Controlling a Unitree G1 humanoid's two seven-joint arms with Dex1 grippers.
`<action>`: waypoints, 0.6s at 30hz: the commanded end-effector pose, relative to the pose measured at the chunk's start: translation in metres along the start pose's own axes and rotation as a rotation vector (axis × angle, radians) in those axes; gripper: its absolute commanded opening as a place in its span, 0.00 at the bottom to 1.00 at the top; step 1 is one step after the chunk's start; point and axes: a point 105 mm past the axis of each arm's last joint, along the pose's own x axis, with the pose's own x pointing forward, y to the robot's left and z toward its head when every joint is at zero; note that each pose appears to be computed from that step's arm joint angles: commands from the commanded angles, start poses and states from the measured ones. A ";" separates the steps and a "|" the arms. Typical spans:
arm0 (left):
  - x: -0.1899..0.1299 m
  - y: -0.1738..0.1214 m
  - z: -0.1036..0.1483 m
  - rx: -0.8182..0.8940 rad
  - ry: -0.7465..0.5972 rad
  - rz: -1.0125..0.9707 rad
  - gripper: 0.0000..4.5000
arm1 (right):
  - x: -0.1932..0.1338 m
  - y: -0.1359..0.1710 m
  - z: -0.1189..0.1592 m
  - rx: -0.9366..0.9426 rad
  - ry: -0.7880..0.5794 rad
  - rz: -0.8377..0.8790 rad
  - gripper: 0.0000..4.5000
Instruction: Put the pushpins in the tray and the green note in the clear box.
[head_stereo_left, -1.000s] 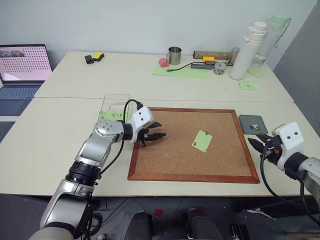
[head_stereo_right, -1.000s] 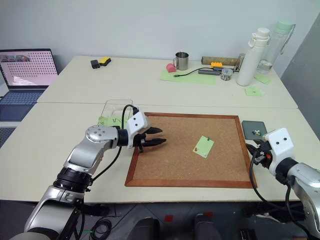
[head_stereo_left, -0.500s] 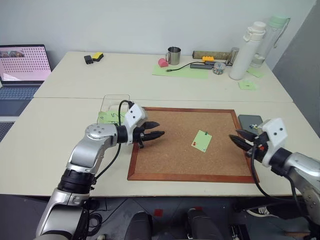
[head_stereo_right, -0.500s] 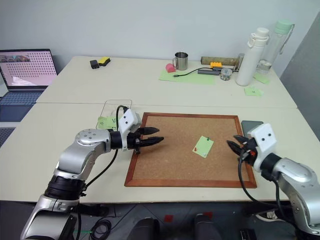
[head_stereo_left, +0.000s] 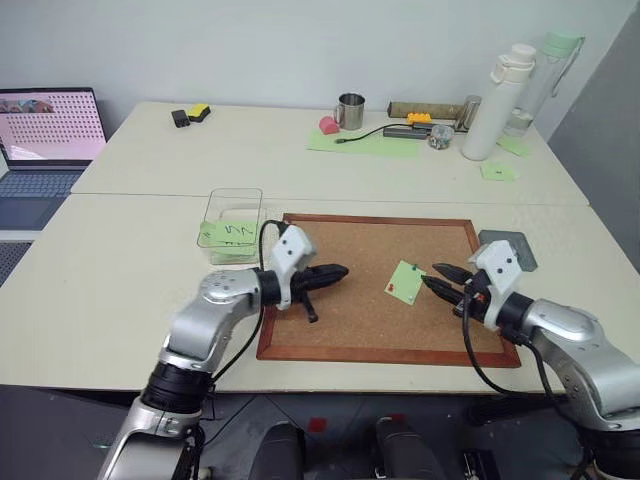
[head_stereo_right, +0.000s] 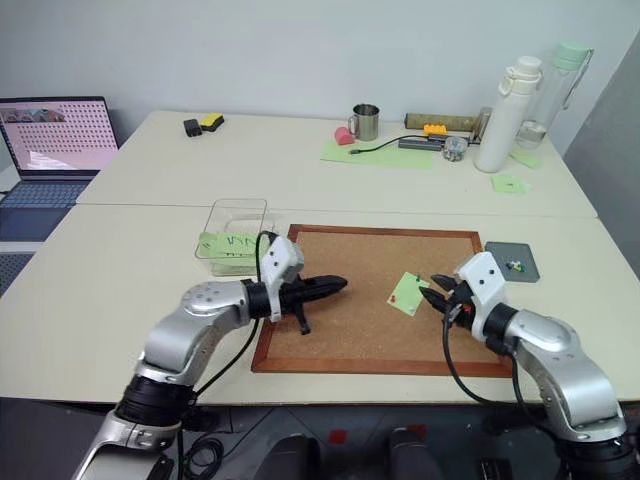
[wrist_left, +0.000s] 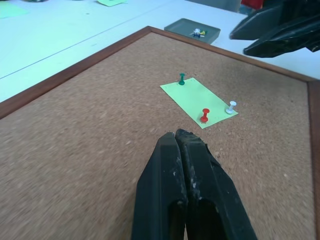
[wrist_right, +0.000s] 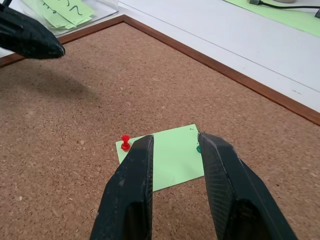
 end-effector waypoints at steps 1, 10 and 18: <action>0.010 -0.002 -0.011 0.037 0.023 0.010 0.01 | 0.006 -0.007 0.006 -0.032 -0.029 -0.043 0.32; 0.019 -0.011 -0.044 0.070 0.122 -0.027 0.01 | 0.025 -0.009 -0.011 0.017 0.002 -0.058 0.32; 0.021 -0.012 -0.039 0.079 0.108 -0.044 0.01 | 0.044 -0.015 -0.018 0.053 0.008 -0.085 0.32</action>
